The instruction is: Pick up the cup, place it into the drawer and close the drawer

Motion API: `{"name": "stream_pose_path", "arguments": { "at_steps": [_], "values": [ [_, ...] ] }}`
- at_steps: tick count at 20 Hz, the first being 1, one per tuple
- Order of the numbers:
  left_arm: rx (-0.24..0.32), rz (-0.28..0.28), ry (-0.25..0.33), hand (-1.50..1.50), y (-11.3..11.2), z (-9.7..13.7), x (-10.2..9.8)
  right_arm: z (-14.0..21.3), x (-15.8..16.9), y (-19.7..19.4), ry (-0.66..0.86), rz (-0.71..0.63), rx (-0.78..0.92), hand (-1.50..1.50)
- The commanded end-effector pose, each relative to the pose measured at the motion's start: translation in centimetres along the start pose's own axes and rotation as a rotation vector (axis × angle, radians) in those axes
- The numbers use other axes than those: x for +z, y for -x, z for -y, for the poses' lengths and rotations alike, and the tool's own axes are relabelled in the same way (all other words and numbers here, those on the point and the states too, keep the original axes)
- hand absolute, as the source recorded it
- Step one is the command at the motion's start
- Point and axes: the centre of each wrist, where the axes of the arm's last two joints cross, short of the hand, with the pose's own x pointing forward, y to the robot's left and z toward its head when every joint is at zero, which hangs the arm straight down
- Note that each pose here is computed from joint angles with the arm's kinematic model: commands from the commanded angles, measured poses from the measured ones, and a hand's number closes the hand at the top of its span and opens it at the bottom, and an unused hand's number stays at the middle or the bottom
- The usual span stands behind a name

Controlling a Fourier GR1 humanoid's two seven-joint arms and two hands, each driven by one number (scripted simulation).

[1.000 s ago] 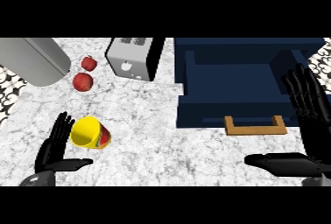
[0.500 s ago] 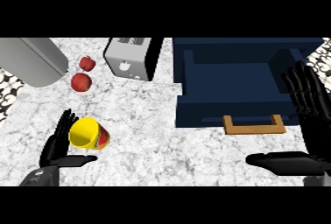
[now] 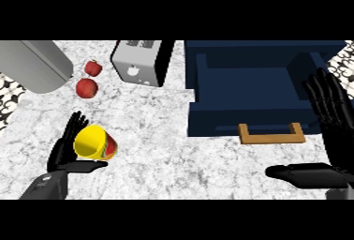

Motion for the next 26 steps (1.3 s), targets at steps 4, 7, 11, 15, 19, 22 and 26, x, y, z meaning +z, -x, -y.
{"name": "stream_pose_path", "arguments": {
  "at_steps": [4,7,11,15,19,22,26],
  "values": [
    [0.175,0.118,0.115,-1.50,0.6,2.9,-1.1,-0.6,-0.7,0.2,-0.007,-0.012,-0.012,-1.50],
    [0.213,0.119,0.130,-1.50,-0.2,0.5,-0.8,-0.6,0.3,-0.2,-0.008,-0.003,-0.014,-1.50],
    [0.293,0.115,0.190,1.50,1.1,3.9,-0.7,0.9,0.0,1.6,0.004,-0.018,-0.004,-1.50],
    [0.357,0.100,0.218,1.50,1.3,3.8,-0.2,0.4,-0.1,0.2,-0.009,-0.019,0.004,-1.50],
    [0.401,0.161,0.238,1.50,0.5,5.1,-2.3,0.0,-0.7,0.1,-0.012,-0.016,-0.015,-1.50],
    [0.369,0.227,0.054,1.50,1.0,4.5,-1.1,0.5,0.0,0.8,0.014,-0.018,0.012,-1.50],
    [0.284,0.289,-0.106,1.50,0.8,2.7,-0.3,0.7,-0.6,-0.6,0.009,-0.008,0.014,-1.50]
  ]
}}
